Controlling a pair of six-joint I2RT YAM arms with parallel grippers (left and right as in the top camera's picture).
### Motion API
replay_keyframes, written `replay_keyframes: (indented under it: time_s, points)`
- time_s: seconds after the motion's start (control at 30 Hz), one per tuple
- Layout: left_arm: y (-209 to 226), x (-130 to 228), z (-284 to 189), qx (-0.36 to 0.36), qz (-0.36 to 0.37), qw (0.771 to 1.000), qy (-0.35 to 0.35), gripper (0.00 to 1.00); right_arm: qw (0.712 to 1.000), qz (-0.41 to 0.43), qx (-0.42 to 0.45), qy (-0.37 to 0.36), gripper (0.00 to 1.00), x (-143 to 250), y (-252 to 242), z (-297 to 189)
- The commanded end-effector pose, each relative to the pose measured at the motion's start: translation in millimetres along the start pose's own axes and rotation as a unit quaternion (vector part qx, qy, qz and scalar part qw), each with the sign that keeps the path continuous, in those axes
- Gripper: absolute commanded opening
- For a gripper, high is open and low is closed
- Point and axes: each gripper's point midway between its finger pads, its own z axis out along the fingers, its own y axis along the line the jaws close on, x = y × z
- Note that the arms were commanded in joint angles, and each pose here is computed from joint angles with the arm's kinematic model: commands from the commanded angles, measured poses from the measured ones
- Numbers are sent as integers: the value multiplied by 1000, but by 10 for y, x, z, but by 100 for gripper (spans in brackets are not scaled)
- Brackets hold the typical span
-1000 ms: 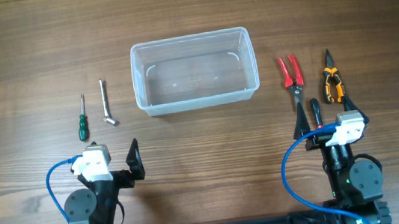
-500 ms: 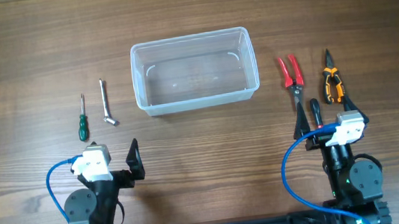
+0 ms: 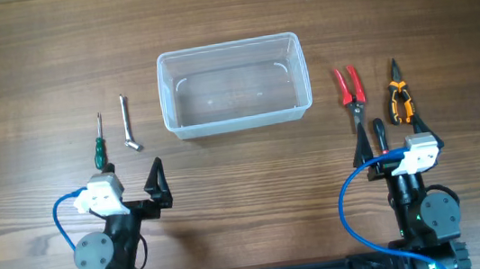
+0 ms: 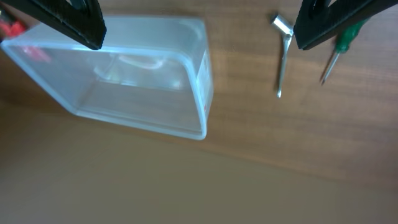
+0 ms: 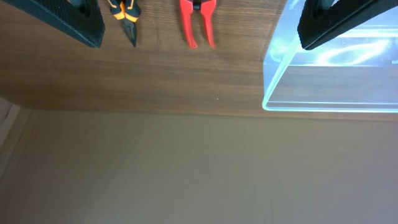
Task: Pack container
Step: 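Raise both arms from rest toward the tools beside the container, then lower the right gripper onto the orange-black needle-nose pliers and grasp them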
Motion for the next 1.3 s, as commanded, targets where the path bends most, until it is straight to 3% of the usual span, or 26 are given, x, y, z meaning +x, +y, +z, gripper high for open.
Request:
replay_keyframes:
  time_s: [0.0,0.07,0.17,0.3,0.4,0.5,0.63,0.77,0.87,0.97,1.07,1.2,1.27]
  points:
    - [2,-173,-3,-3,-19,999,-37,100,1000,3,-29,-6,100,-23,101,-8]
    - [37,-258,-8,-19,-31,998,-41,100,999,6,-35,-8,100,-34,124,-10]
    - [97,-495,62,-58,-38,997,-19,100,993,98,-71,-13,100,-105,239,-27]
    - [294,-970,392,-125,-14,991,49,100,993,79,-84,-5,100,-303,279,-48]
    - [579,-1380,764,-175,-21,975,138,100,992,79,-80,55,100,-423,277,-19]
    - [779,-1659,1110,-176,-61,963,197,100,982,53,-83,162,100,-482,300,89]
    - [951,-1673,1350,-187,-73,954,223,100,961,-30,-107,255,100,-852,345,594]
    - [945,-1586,1299,-190,-80,948,241,100,946,-7,-117,302,100,-993,294,1395]
    - [934,-1377,1165,-199,-92,933,287,100,928,23,-177,326,100,-765,463,1610]
    - [928,-1264,1076,-206,-100,922,313,100,917,56,-161,361,100,-589,441,1598]
    - [925,-1253,1068,-206,-101,921,315,100,884,99,12,457,100,-123,-10,1424]
    - [925,-1253,1068,-206,-101,921,315,100,842,36,-2,539,100,416,-76,1346]
    - [925,-1253,1068,-206,-101,921,315,100,834,63,-3,549,100,537,-162,1373]
